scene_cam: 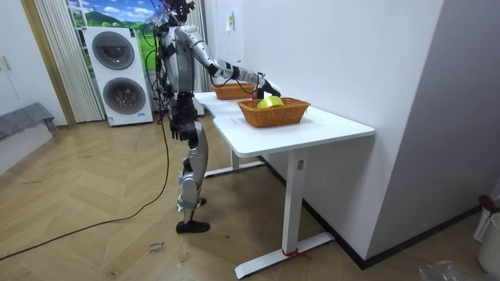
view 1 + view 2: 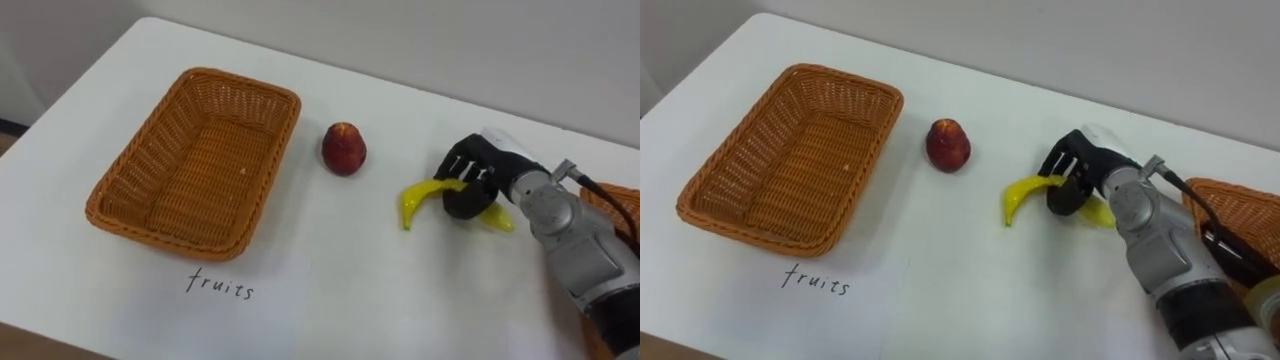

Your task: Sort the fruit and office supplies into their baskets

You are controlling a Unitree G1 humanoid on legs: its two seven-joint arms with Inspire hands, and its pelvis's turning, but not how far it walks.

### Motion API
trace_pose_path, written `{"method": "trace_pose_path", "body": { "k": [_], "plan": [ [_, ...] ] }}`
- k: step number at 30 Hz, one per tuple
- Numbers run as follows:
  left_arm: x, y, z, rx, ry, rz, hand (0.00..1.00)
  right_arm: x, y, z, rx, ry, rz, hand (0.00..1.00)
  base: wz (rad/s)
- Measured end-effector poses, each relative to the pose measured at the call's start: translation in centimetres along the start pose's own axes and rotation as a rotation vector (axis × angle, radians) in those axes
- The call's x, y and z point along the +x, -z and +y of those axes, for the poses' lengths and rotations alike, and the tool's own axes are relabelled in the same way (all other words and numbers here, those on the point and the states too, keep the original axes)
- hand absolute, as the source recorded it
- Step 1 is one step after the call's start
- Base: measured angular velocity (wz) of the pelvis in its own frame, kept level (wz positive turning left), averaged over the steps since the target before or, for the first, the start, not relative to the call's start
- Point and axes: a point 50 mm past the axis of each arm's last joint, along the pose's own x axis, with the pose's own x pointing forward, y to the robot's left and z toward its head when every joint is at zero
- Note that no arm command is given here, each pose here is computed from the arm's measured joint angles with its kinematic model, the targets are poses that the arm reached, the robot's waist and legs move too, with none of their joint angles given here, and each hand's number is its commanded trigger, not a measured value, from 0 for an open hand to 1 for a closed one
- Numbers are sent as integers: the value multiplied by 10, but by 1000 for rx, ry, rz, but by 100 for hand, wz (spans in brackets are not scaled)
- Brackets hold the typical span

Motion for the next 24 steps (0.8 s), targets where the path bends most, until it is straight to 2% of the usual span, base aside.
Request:
{"method": "trace_pose_path", "body": {
  "k": [8, 16, 24],
  "plan": [
    [0, 0, 2, 2, -5, -3, 0, -8, -36, -17, -19, 85, -159, 100, 1],
    [0, 1, 2, -1, -20, -11, 0, -28, -76, -37, -39, 204, -355, 100, 0],
    [-1, 7, 3, -35, -49, 16, 0, -47, -98, -57, -65, 316, -461, 100, 0]
  ]
}}
